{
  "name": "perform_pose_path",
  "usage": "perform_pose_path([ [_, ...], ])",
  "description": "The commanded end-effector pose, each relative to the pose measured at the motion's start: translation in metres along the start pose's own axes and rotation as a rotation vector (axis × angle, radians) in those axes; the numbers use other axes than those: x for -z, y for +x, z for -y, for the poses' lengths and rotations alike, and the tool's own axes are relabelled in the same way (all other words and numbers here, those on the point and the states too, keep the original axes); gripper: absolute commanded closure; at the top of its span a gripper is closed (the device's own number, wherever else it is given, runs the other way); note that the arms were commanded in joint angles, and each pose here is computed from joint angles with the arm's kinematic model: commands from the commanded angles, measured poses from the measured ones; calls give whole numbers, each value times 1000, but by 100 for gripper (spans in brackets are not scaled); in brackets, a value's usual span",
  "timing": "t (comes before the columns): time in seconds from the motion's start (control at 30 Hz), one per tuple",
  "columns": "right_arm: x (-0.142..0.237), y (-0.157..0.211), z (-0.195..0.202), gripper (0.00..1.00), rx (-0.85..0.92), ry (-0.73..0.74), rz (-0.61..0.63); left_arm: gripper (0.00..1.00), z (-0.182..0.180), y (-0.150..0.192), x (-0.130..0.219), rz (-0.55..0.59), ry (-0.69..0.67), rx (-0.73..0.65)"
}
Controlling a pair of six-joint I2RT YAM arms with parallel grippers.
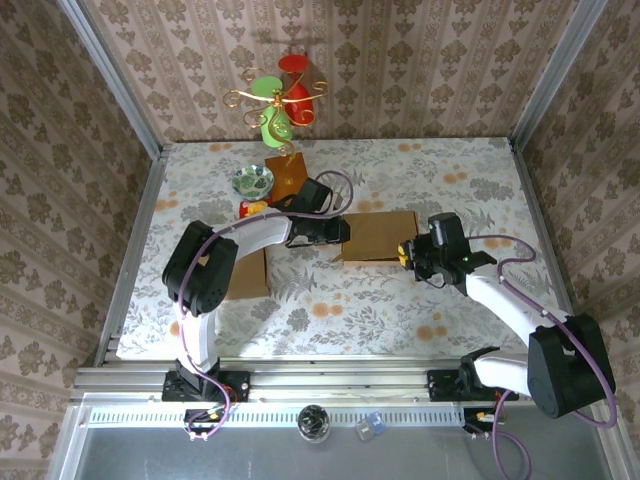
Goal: Fold the paper box
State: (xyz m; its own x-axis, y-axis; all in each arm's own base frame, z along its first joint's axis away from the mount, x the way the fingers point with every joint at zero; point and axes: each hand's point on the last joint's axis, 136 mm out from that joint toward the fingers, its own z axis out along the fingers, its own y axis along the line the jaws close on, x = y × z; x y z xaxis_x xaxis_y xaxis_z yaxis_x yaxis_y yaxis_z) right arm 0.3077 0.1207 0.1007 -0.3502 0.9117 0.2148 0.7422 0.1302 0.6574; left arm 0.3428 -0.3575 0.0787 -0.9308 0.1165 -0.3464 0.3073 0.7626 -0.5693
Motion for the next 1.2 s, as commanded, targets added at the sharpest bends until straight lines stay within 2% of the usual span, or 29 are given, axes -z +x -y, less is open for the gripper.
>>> perform_pose_path([
  [0.0, 11, 0, 7, 73, 118, 75, -23, 76, -7, 8, -1, -13, -35, -32],
  [0.27, 45, 6, -8, 40, 391, 138, -78, 75, -9, 10, -4, -16, -50, -42],
  [0.47, 80, 4, -15, 32, 597, 160, -82, 73, -7, 8, -5, -19, -49, -47],
  [0.6, 93, -25, -22, 29, 732, 209, -24, 72, -6, 8, -6, -27, -49, -55],
  [0.67, 82, -43, -25, 30, 789, 225, -19, 72, -6, 7, -5, -25, -50, -59],
  [0.73, 63, -55, -31, 33, 842, 227, -58, 71, -6, 7, -5, -24, -54, -66],
  [0.87, 24, -70, -40, 32, 926, 266, -136, 69, -6, 8, -5, -33, -57, -79],
  [1.03, -21, -80, -36, 34, 935, 301, -245, 67, -8, 7, -5, -33, -55, -78],
  [1.17, -41, -90, -26, 35, 930, 349, -270, 66, -10, 5, -6, -28, -54, -77],
])
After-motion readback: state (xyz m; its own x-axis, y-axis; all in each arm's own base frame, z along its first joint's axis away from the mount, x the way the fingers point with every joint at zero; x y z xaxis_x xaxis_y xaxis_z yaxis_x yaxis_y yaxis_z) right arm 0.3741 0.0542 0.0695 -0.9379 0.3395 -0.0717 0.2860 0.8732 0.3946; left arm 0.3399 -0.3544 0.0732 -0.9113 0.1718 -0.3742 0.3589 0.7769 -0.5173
